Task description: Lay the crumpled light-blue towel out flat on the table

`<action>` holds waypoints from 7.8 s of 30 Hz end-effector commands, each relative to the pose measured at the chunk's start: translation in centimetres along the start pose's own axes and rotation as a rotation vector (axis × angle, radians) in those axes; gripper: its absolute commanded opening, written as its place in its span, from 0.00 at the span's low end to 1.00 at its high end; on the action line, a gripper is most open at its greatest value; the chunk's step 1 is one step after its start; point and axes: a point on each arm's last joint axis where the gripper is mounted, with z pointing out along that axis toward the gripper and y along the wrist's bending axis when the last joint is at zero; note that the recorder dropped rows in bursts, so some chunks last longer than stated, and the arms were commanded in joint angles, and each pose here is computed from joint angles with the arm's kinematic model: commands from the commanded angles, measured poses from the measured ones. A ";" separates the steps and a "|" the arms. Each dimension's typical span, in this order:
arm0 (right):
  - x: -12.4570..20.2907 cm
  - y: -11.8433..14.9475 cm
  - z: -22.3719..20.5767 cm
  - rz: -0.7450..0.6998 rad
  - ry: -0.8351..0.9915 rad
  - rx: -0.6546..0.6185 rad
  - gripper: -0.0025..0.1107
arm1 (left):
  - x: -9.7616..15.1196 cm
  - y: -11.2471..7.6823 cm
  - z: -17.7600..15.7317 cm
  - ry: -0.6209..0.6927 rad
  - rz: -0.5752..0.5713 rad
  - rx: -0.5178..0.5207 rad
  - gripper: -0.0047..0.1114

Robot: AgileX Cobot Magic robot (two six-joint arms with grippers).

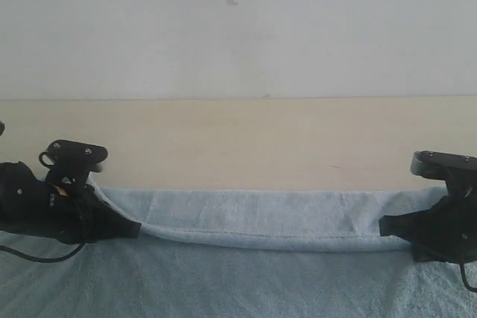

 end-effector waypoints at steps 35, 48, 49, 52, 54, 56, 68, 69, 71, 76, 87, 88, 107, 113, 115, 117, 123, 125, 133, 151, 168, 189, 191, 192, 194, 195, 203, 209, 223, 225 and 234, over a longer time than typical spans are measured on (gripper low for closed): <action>-4.8 -7.7 -4.5 0.099 0.005 -0.025 0.18 | -6.4 -4.9 -17.0 -0.264 -0.135 0.339 0.08; -5.3 -8.7 -2.1 0.150 -0.041 0.031 0.39 | -6.1 -8.3 -17.7 -0.317 0.020 0.397 0.08; -5.2 -8.8 -1.7 0.153 -0.031 0.032 0.39 | -6.1 -8.3 -17.7 -0.319 0.020 0.396 0.08; -5.0 -9.0 -1.1 0.158 -0.018 0.035 0.39 | -6.1 -8.2 -17.7 -0.324 0.018 0.394 0.08; -5.1 -9.0 -1.1 0.155 -0.023 0.036 0.39 | -6.2 -8.2 -17.7 -0.327 0.018 0.393 0.08; -5.1 -9.0 -1.1 0.155 -0.025 0.037 0.39 | -6.2 -8.2 -17.7 -0.327 0.018 0.393 0.08; -5.0 -8.7 -1.1 0.160 -0.019 0.003 0.31 | -6.2 -8.2 -17.7 -0.327 0.021 0.393 0.08; -5.0 -8.6 -1.1 0.161 -0.018 0.001 0.24 | -6.2 -8.2 -17.7 -0.327 0.021 0.393 0.08; -5.0 -8.6 -1.1 0.168 -0.015 -0.004 0.09 | -6.2 -8.2 -17.7 -0.327 0.021 0.393 0.08; -5.0 -8.6 -1.1 0.170 -0.011 -0.007 0.02 | -6.2 -8.2 -17.7 -0.326 0.023 0.393 0.08; -5.8 -8.2 -2.8 0.227 -0.098 -0.025 0.02 | -6.2 -8.2 -17.7 -0.328 0.033 0.391 0.08; -6.0 -8.1 -3.3 0.232 -0.117 -0.029 0.02 | -6.2 -8.2 -17.7 -0.328 0.033 0.391 0.08; -8.4 -9.5 -5.2 0.237 -0.418 0.122 0.02 | -6.1 -8.3 -17.7 -0.343 0.152 0.375 0.08; -10.4 -9.8 -3.5 0.249 -0.391 0.092 0.02 | -6.1 -8.2 -17.7 -0.347 0.151 0.373 0.08; -10.6 -9.5 -2.5 0.243 -0.323 0.038 0.02 | -6.2 -8.2 -17.7 -0.355 0.151 0.369 0.08; -10.8 -9.1 -2.1 0.248 -0.274 -0.016 0.02 | -6.2 -8.2 -17.8 -0.361 0.158 0.365 0.08; -11.1 -7.2 -2.9 0.163 -0.148 -0.198 0.02 | -6.6 -6.8 -15.8 -0.461 0.473 0.174 0.08; -10.9 -6.9 -2.9 0.154 -0.118 -0.231 0.02 | -6.8 -4.9 -13.3 -0.454 0.361 0.100 0.08; -9.8 -6.6 -2.5 0.163 -0.052 -0.264 0.21 | -8.2 3.7 -6.6 -0.182 -0.057 0.026 0.12; -9.3 -10.3 -1.8 0.191 -0.054 -0.121 0.47 | -10.2 6.6 -0.8 -0.063 -0.344 0.117 0.60; -10.6 -7.0 -1.4 0.212 -0.155 -0.539 0.02 | -9.8 5.9 -0.2 -0.013 -0.462 0.195 0.60; -12.7 -10.2 1.9 0.446 -0.255 -0.347 0.02 | -11.9 5.6 -5.4 -0.135 -0.208 0.207 0.60; -12.6 -9.8 1.8 0.437 -0.241 -0.384 0.02 | -11.6 5.2 -5.6 -0.104 -0.183 0.238 0.60; -12.6 -9.7 1.8 0.433 -0.235 -0.400 0.02 | -11.4 5.1 -5.6 -0.083 -0.173 0.253 0.60; -12.5 -9.4 1.7 0.428 -0.224 -0.427 0.02 | -10.7 4.7 -5.3 -0.031 -0.162 0.287 0.60; -12.5 -9.3 1.7 0.422 -0.218 -0.437 0.02 | -10.4 4.6 -5.1 -0.005 -0.150 0.298 0.60; -12.0 -8.0 -0.2 0.248 -0.158 -0.525 0.42 | -8.6 3.6 -5.2 0.118 -0.143 0.396 0.44; -12.5 -7.2 -5.3 0.094 -0.218 -0.469 0.48 | -8.3 3.6 -7.7 0.172 -0.064 0.377 0.29; -8.0 -8.0 -7.7 0.250 0.112 -0.215 0.48 | -2.8 5.2 -10.3 0.253 -0.081 0.079 0.43; -6.9 -7.8 -7.2 0.258 0.172 -0.233 0.48 | -2.2 5.1 -10.4 0.250 -0.082 0.076 0.51; -2.7 -7.9 -5.5 0.224 0.331 -0.200 0.48 | 1.3 6.2 -9.7 0.307 -0.112 -0.092 0.59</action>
